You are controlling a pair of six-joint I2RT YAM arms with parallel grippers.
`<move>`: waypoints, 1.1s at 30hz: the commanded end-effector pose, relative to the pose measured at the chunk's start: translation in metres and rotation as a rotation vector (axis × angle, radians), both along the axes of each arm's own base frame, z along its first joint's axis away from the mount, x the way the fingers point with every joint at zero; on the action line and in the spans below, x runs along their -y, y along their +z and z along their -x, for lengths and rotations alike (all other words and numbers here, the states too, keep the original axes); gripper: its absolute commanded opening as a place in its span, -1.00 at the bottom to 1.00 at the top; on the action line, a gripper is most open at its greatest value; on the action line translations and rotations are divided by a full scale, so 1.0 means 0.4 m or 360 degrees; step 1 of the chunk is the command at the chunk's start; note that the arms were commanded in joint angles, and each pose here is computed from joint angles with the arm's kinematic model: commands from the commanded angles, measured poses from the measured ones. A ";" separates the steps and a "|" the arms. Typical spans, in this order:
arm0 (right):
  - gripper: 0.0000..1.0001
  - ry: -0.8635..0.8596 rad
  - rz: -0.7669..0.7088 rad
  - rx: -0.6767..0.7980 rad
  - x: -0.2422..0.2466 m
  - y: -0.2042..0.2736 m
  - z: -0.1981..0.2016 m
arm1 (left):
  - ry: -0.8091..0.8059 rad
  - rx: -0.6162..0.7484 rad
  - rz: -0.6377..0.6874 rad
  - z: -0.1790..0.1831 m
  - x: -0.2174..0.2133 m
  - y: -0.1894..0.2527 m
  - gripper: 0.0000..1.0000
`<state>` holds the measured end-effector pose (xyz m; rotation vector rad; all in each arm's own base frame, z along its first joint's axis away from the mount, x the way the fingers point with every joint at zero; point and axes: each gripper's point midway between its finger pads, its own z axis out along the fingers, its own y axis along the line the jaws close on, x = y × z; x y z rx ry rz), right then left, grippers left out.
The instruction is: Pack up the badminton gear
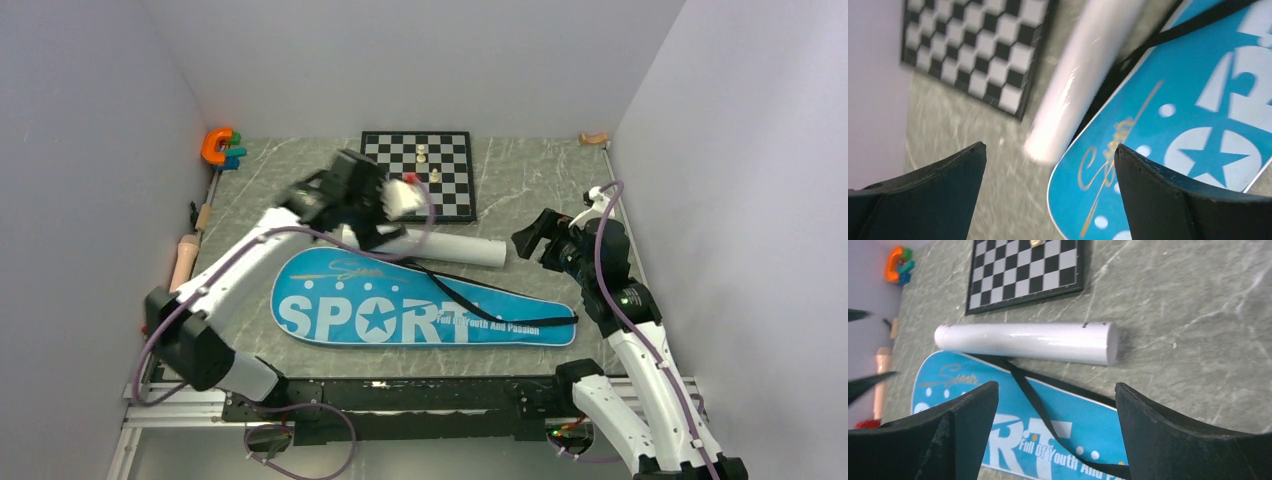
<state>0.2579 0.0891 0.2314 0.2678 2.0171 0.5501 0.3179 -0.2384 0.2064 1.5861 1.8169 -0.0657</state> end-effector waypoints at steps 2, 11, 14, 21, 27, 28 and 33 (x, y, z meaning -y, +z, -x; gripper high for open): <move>0.81 -0.0293 0.0186 0.0121 0.094 0.050 -0.047 | 0.0505 0.0015 0.0518 -0.034 -0.239 0.189 0.99; 0.99 -0.0812 0.0609 0.0208 0.275 -0.039 -0.082 | 0.1116 0.0277 0.0979 0.011 -0.564 0.144 0.99; 1.00 -0.0843 0.0629 0.0238 0.283 -0.063 -0.103 | 0.1288 0.0293 0.1082 0.009 -0.626 0.078 0.99; 1.00 -0.0895 0.0735 0.0435 0.316 -0.101 -0.128 | 0.1604 0.0128 0.1253 -0.012 -0.716 -0.122 0.99; 1.00 -0.0975 0.0786 0.0553 0.342 -0.167 -0.155 | 0.1540 0.0297 0.1511 -0.041 -0.699 -0.153 0.99; 1.00 -0.1004 0.0779 0.0550 0.348 -0.182 -0.163 | 0.1502 0.0357 0.1554 -0.046 -0.695 -0.141 0.99; 1.00 -0.0929 0.0814 0.0538 0.329 -0.244 -0.209 | 0.1407 0.0500 0.1610 -0.075 -0.679 -0.132 0.99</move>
